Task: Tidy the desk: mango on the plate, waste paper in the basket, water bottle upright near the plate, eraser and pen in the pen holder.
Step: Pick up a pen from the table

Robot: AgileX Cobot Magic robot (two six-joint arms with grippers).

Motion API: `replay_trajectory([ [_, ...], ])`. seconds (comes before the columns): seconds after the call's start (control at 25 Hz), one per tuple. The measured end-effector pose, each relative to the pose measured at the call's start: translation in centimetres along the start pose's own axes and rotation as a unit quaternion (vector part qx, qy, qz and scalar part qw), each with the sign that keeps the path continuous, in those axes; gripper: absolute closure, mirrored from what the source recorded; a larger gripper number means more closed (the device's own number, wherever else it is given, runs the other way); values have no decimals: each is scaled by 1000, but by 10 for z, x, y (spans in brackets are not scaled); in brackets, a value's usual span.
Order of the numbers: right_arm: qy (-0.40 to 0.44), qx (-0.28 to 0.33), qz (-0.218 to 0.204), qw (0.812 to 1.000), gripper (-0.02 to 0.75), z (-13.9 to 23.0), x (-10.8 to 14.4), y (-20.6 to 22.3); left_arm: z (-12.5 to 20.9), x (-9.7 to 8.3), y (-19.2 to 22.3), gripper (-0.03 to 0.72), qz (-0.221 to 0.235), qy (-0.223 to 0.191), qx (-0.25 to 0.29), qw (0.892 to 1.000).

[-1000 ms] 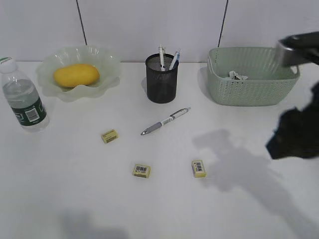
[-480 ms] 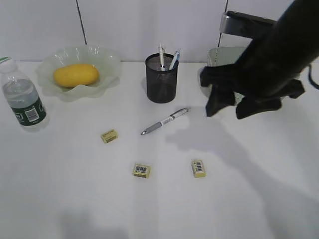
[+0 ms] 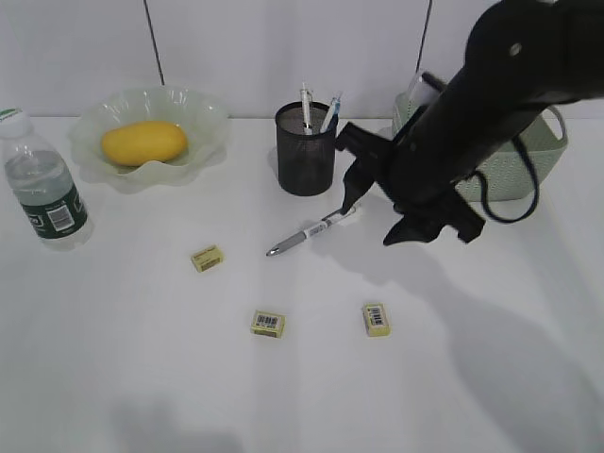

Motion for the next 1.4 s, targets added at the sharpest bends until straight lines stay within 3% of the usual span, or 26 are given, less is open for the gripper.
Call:
replay_trajectory([
  [0.24,21,6,-1,1000,261,-9,19,26,0,0,0,349,-9,-5,1,1000],
  [0.52,16,-9,10,1000,261,-15,52,48,1,5,-2,349,-90,-44,10,995],
  [0.84,52,-16,59,997,299,-12,51,78,3,9,-4,349,-167,-82,19,982],
  [1.08,96,-26,69,993,344,-16,50,97,3,9,-4,352,-174,-85,20,981],
  [1.4,114,-35,84,989,409,-22,53,119,3,9,-4,412,-174,-85,20,981],
])
Point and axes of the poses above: a point on each arm's last joint axis where the gripper is mounted, y pointing out along that axis toward the gripper, x along the wrist's bending axis when the last joint is at zero, z = x × y, the point moved 4 cm from there along y, pointing out along that axis toward the gripper, and after that the axes turned 7 degrees about y, right-handed, at the moved point
